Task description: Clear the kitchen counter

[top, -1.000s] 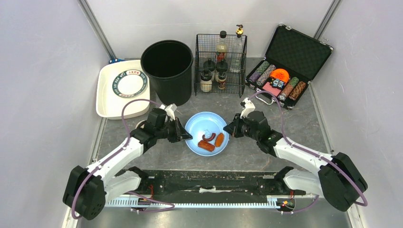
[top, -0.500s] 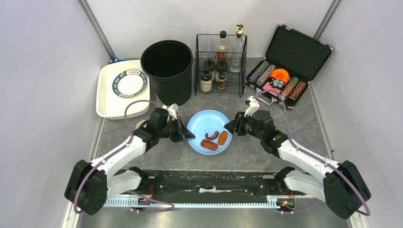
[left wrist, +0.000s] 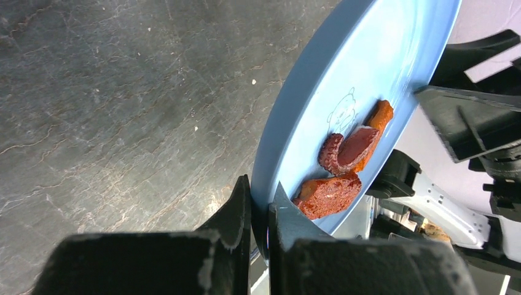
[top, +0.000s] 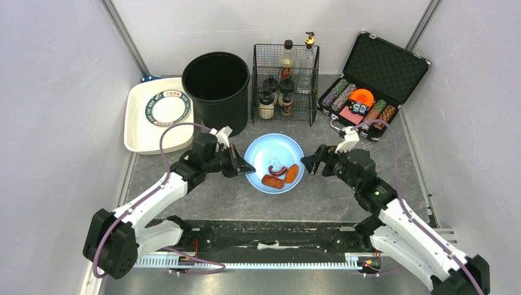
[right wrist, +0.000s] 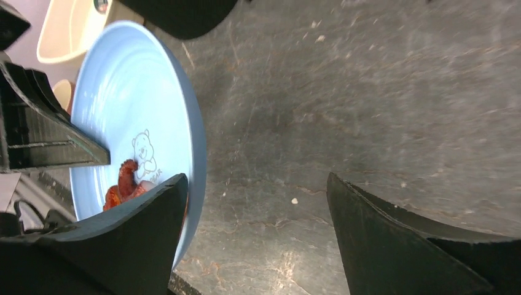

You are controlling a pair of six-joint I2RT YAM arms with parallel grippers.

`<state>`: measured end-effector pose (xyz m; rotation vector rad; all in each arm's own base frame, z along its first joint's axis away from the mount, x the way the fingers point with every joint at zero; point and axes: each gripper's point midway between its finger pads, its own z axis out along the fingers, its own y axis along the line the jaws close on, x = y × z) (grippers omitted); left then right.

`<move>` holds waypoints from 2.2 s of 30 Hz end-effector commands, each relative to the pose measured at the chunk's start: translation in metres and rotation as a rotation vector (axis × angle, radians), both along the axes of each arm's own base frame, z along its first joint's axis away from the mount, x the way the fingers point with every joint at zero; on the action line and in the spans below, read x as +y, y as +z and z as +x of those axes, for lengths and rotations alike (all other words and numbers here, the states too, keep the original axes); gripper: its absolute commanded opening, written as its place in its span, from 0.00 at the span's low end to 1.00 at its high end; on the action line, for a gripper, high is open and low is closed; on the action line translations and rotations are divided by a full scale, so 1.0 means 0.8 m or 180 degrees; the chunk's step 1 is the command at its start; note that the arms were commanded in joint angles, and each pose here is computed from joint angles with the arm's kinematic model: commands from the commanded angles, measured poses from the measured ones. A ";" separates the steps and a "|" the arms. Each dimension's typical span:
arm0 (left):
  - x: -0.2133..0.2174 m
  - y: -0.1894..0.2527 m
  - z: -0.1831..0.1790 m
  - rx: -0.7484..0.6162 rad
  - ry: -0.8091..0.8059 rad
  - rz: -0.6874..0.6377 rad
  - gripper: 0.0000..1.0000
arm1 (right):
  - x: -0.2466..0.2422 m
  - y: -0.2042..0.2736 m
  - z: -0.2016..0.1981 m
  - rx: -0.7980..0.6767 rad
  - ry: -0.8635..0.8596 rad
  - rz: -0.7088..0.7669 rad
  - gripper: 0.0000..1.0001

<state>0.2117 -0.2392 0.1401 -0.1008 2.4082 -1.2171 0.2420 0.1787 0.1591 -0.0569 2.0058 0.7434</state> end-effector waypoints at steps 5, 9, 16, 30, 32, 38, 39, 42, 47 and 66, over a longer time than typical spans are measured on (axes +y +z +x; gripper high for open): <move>-0.022 0.073 0.012 -0.0273 -0.0107 -0.0211 0.02 | -0.068 0.101 -0.001 -0.0614 -0.0703 -0.0096 0.89; -0.025 0.101 0.024 -0.0384 -0.0076 -0.0179 0.02 | -0.082 0.106 -0.008 -0.0645 -0.0821 -0.0138 0.90; -0.039 0.169 0.061 -0.0600 -0.0049 -0.0141 0.02 | -0.088 0.100 -0.017 -0.0629 -0.0790 -0.0219 0.90; -0.028 0.294 0.180 -0.0835 0.0422 -0.0249 0.02 | -0.087 0.086 -0.036 -0.0559 -0.0639 -0.0220 0.90; -0.013 0.300 0.202 -0.0800 0.0554 -0.0279 0.02 | -0.086 0.085 -0.038 -0.0555 -0.0619 -0.0219 0.90; 0.056 0.307 0.265 -0.0740 0.1120 -0.0274 0.02 | -0.081 0.077 -0.040 -0.0531 -0.0543 -0.0208 0.90; 0.067 0.307 0.274 -0.0727 0.1208 -0.0268 0.02 | -0.080 0.075 -0.041 -0.0527 -0.0531 -0.0204 0.90; 0.104 0.305 0.298 -0.0717 0.1503 -0.0232 0.02 | -0.079 0.071 -0.041 -0.0512 -0.0502 -0.0213 0.90; 0.168 0.297 0.327 -0.0811 0.2046 0.0011 0.02 | -0.080 0.064 -0.040 -0.0495 -0.0502 -0.0275 0.90; 0.291 0.278 0.339 -0.1382 0.2953 0.1236 0.02 | -0.083 0.037 -0.032 -0.0435 -0.0518 -0.0477 0.91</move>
